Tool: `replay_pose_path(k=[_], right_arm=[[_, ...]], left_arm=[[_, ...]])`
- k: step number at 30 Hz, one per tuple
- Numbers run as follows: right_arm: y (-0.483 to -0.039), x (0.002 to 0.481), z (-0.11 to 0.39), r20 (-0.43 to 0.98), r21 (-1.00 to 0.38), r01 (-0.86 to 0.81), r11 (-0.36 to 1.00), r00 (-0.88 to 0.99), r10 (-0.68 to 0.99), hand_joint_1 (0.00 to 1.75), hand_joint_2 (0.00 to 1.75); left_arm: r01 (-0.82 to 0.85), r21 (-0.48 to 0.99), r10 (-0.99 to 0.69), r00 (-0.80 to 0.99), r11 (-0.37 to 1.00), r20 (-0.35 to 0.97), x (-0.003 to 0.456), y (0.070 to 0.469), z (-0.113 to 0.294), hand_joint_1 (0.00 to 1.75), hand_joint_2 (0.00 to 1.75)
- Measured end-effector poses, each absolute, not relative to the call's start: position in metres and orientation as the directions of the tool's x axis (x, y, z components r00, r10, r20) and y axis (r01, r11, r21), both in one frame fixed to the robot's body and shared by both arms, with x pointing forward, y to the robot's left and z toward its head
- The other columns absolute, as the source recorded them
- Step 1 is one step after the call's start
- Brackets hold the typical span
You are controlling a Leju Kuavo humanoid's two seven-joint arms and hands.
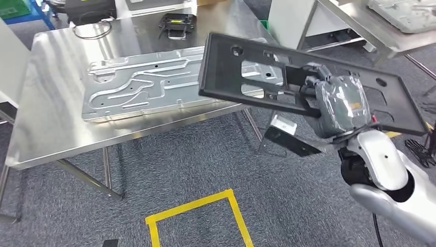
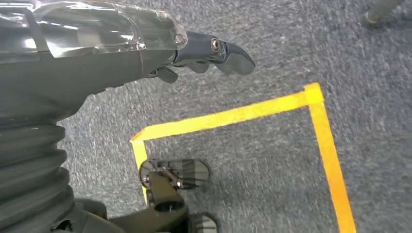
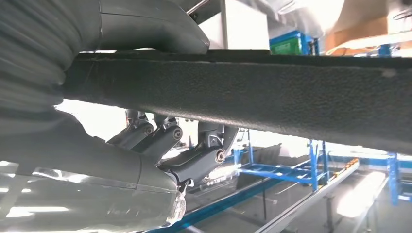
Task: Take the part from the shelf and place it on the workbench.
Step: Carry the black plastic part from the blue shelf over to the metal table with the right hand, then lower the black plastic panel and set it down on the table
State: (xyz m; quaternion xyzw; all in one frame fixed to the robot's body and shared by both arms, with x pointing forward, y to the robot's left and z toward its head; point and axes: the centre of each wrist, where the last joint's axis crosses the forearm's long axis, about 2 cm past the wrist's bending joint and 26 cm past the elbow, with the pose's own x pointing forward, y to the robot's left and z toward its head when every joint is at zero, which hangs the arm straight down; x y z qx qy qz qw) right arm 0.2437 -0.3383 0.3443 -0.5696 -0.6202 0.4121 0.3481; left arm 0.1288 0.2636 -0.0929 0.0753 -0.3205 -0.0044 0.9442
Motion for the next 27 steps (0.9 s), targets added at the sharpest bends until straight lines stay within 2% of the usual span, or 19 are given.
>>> replay_pose_path(k=[16,27], right_arm=[[-0.356,0.243,0.350,-0.046,-0.918,0.396,-0.024,-0.046,0.998,1.75,1.75],[-0.349,0.249,0.358,-0.059,-0.923,0.384,-0.027,-0.072,0.996,1.75,1.75]], left_arm=[[-0.042,0.141,-0.052,0.797,0.989,0.601,0.126,0.265,-0.094,0.00,1.75],[-0.038,0.130,-0.049,0.796,0.991,0.603,0.127,0.262,-0.094,0.00,1.75]])
